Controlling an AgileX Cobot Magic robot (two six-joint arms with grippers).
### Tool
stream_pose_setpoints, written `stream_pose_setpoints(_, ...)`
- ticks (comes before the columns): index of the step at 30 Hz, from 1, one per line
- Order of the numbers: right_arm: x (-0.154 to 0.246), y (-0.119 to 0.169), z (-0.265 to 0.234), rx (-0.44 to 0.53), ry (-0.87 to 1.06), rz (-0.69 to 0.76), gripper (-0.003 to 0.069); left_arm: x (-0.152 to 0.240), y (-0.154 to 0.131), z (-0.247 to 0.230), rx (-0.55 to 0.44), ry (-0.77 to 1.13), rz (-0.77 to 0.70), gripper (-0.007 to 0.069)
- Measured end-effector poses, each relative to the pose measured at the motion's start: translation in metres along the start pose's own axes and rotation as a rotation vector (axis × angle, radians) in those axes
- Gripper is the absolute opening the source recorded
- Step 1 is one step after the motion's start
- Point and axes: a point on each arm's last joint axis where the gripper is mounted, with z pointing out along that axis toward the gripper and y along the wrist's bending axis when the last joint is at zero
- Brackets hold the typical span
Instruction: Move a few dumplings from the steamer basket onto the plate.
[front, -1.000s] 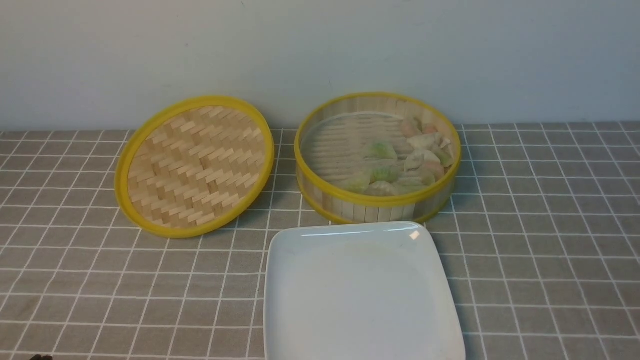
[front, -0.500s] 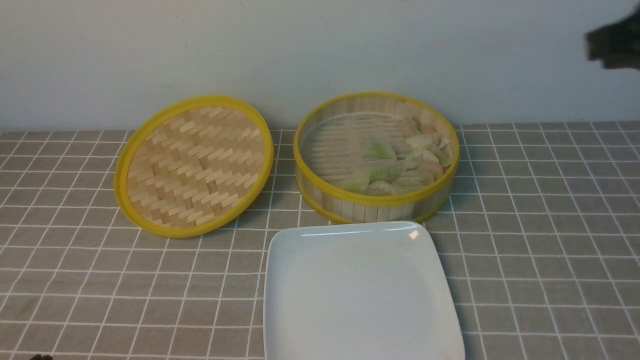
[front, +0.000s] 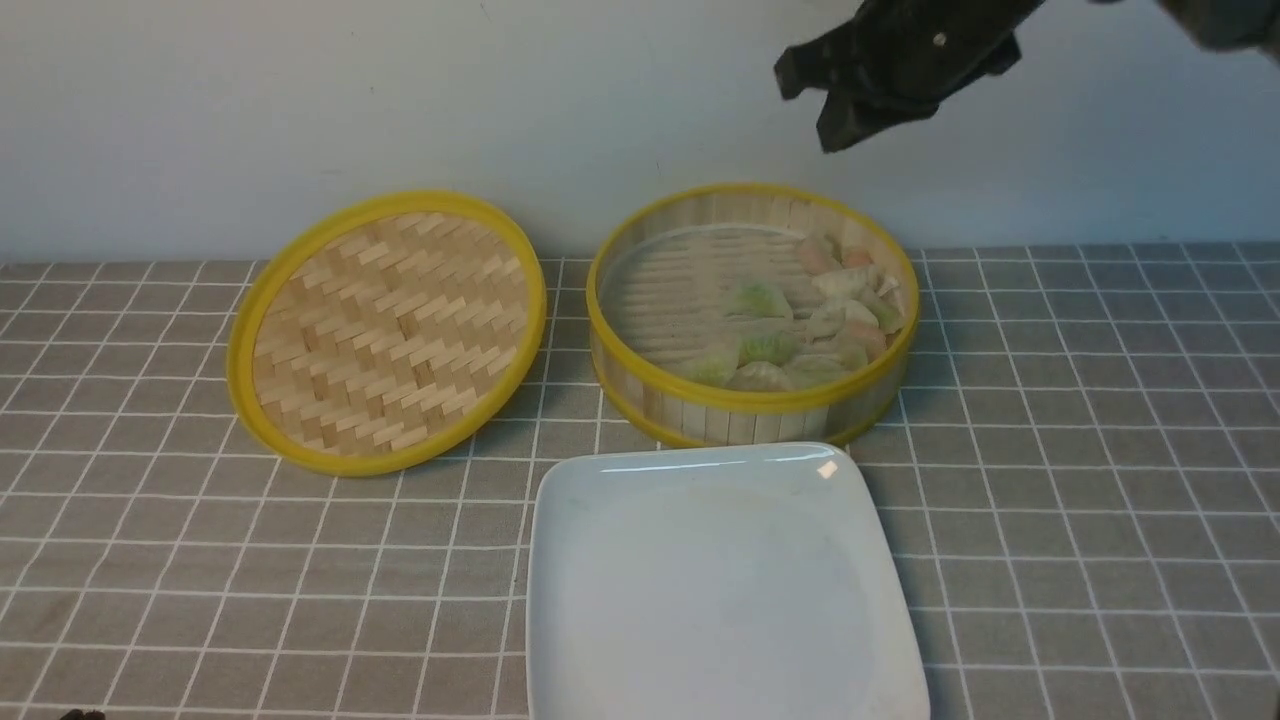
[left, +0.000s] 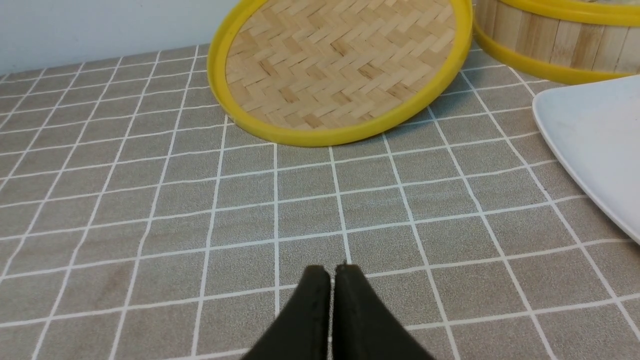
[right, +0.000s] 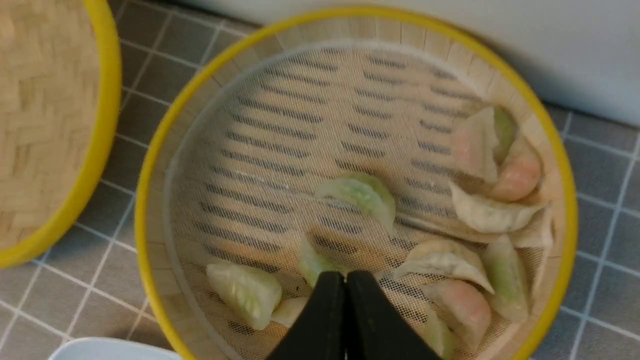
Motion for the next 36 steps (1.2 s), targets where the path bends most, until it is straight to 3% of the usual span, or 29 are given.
stream_pose_setpoints(8, 0.021, -0.020, 0.079, 0.099, 0.151, -0.015, 0.0069, 0.000, 0.000, 0.000, 0.000, 0.000, 0.000, -0.0005)
stream_pose_setpoints(11, 0.023, -0.023, 0.086, 0.113, 0.163, -0.010, 0.0134, 0.000, 0.000, 0.000, 0.000, 0.000, 0.000, -0.0005)
stream_pose_setpoints(19, 0.025, -0.027, 0.090, 0.148, 0.170, -0.025, 0.0400, 0.000, 0.000, 0.000, 0.000, 0.000, 0.000, -0.0005)
stream_pose_setpoints(23, 0.032, -0.033, 0.109, 0.178, 0.207, -0.038, 0.0480, 0.000, 0.000, 0.000, 0.000, 0.000, 0.000, -0.0005)
stream_pose_setpoints(31, 0.041, -0.038, 0.128, 0.205, 0.241, -0.051, 0.0505, 0.000, 0.000, 0.000, 0.000, 0.000, 0.000, -0.0005)
stream_pose_setpoints(36, 0.044, -0.033, 0.135, 0.139, 0.257, -0.024, 0.0505, 0.000, 0.000, 0.000, 0.000, 0.000, 0.000, -0.0005)
